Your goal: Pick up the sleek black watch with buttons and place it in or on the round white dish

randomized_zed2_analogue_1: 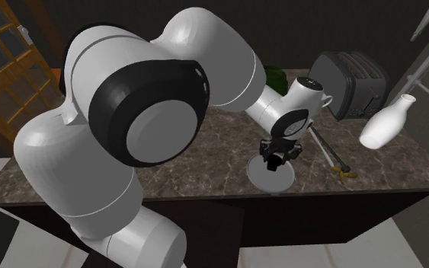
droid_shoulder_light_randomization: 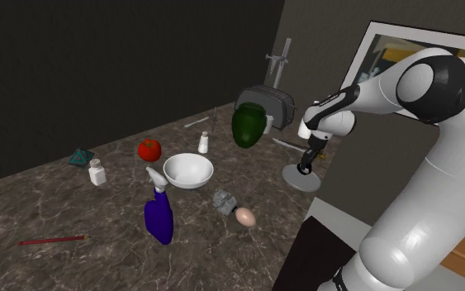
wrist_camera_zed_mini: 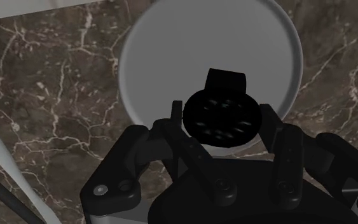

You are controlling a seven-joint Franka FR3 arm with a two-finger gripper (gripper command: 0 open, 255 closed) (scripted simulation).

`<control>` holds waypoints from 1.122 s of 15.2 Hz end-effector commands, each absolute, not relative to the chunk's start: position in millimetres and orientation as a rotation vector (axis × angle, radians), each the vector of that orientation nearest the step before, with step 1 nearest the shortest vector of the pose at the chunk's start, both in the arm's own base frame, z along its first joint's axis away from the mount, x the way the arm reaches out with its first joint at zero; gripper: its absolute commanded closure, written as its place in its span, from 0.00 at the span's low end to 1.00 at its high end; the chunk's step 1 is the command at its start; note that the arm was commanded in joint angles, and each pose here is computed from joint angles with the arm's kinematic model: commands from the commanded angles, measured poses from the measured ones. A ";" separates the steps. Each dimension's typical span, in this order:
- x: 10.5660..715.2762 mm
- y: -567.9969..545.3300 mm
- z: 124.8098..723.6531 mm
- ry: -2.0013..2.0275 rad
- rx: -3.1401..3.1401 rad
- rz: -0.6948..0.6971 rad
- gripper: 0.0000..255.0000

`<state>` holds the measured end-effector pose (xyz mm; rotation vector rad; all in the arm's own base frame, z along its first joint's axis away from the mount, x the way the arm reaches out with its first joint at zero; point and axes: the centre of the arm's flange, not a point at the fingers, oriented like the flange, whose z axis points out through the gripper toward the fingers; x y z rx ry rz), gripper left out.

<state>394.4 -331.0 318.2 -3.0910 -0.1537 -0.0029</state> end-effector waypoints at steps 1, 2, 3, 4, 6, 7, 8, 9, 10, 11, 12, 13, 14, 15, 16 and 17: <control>394.2 -331.3 316.7 -0.154 -3.091 -0.004 1.00; 394.2 -331.3 316.7 -0.154 -3.091 -0.004 1.00; 394.2 -331.3 316.7 -0.154 -3.091 -0.004 1.00; 394.2 -331.3 316.7 -0.154 -3.091 -0.004 1.00; 394.2 -331.3 316.7 -0.154 -3.091 -0.003 1.00; 394.2 -331.3 316.7 -0.154 -3.091 -0.003 0.00; 394.2 -331.3 316.7 -0.154 -3.091 -0.003 0.00; 394.2 -331.3 316.7 -0.154 -3.091 -0.003 0.00; 394.2 -331.3 316.7 -0.154 -3.091 -0.003 0.00; 394.2 -331.3 316.7 -0.154 -3.091 -0.003 0.00; 394.2 -331.3 316.7 -0.154 -3.091 -0.003 0.00; 394.2 -331.9 329.9 -0.154 -3.091 -0.004 0.00; 394.2 -332.5 343.0 -0.154 -3.091 -0.004 0.00; 394.2 -333.2 356.2 -0.154 -3.091 -0.004 0.00; 394.2 -333.6 366.6 -0.154 -3.091 -0.004 0.00; 394.2 -333.6 366.6 -0.154 -3.091 -0.004 0.00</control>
